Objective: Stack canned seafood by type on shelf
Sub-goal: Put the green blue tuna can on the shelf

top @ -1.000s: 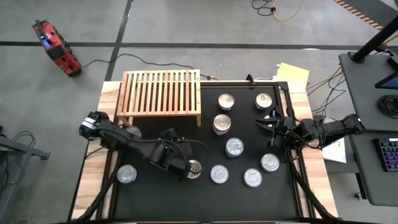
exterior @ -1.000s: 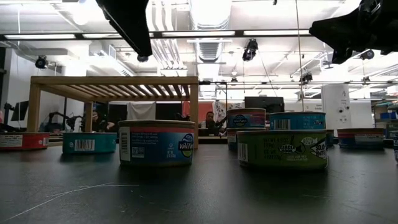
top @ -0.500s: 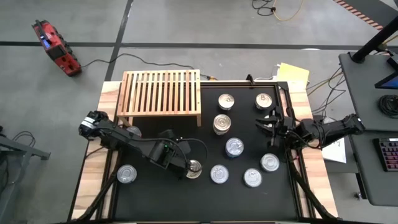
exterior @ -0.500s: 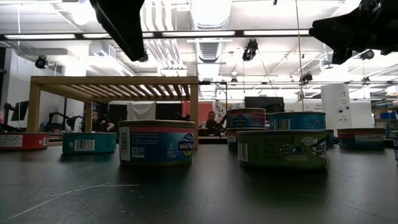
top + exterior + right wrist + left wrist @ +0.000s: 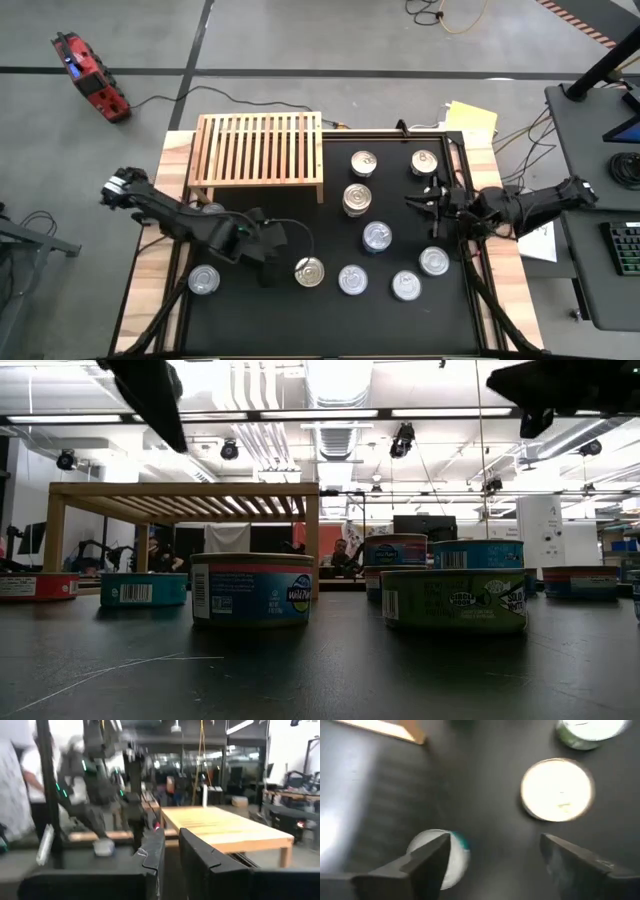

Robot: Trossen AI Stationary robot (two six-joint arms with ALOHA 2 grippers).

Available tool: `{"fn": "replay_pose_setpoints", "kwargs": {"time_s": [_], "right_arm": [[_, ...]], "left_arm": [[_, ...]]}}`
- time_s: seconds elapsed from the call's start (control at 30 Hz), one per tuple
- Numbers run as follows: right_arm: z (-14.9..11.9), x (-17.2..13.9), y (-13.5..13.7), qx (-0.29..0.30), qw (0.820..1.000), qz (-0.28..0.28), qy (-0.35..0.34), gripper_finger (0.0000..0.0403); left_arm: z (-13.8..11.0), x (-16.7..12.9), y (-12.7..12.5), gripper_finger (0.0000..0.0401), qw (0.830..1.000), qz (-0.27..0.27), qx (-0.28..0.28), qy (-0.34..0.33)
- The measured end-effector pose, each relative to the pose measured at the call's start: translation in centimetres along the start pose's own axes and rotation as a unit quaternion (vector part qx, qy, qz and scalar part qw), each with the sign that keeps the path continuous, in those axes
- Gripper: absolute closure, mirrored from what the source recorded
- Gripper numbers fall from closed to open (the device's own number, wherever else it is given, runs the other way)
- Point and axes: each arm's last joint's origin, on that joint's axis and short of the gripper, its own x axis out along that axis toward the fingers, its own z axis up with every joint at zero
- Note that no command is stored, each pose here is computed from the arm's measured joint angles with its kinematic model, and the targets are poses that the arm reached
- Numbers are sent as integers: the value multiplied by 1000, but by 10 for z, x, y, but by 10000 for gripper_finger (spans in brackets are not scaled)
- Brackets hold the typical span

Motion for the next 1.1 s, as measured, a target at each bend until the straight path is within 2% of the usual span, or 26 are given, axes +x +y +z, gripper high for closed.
{"fn": "replay_pose_setpoints", "kwargs": {"time_s": [0.13,0.33,0.37,0.67,0.97,1.1], "right_arm": [[3,13,4,-15,998,1,68,367],[12,19,4,-10,990,-20,139,370],[12,20,4,-9,989,-23,144,370],[8,19,3,-16,989,-34,145,370],[8,19,3,-22,988,-33,147,369],[7,19,3,-22,988,-33,149,369]], "left_arm": [[-22,7,9,194,999,18,-26,27],[-45,33,12,368,996,55,-18,64],[-46,37,12,383,995,62,-14,71],[-47,54,9,383,990,134,12,37],[-52,73,2,399,985,160,26,61],[-57,78,-5,399,984,154,46,75]]}}
